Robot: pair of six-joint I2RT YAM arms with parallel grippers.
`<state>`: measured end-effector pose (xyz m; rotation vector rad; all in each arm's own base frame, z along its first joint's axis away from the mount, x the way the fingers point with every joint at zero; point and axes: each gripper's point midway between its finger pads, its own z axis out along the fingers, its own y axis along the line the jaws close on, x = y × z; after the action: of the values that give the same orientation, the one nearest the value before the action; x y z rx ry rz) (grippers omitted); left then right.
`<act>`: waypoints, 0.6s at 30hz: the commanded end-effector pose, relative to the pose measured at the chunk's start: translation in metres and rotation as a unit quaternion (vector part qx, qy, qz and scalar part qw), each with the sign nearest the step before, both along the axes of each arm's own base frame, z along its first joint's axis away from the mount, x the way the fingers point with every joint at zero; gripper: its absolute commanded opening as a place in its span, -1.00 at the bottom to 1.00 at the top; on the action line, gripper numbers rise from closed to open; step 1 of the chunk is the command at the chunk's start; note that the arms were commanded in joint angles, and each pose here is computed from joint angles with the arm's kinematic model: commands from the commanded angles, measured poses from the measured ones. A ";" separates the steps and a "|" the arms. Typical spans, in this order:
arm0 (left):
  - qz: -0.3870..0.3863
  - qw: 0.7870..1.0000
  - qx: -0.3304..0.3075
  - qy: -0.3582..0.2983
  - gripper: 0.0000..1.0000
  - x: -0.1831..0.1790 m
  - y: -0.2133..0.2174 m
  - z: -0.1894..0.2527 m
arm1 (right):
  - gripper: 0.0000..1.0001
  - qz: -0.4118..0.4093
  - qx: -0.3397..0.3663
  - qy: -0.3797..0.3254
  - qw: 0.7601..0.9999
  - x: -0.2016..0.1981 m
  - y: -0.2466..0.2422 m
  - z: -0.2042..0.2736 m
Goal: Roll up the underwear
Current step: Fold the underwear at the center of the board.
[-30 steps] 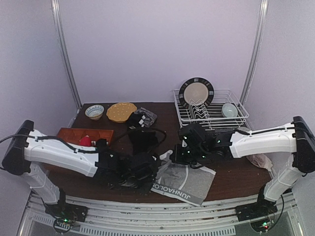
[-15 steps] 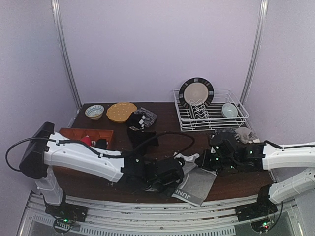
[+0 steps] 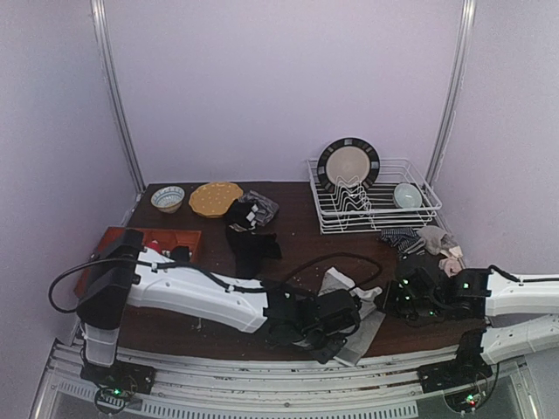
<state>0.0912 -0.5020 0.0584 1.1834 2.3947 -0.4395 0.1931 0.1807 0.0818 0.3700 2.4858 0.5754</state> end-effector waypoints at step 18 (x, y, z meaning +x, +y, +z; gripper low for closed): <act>-0.083 0.996 -0.004 0.019 0.28 -0.034 -0.012 0.003 | 0.06 -0.025 -0.042 0.025 0.999 -0.018 -0.036 -0.020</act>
<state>0.0638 -0.5214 0.0337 1.3816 2.3910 -0.4944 0.1716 0.1485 0.0447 0.4451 2.5586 0.4687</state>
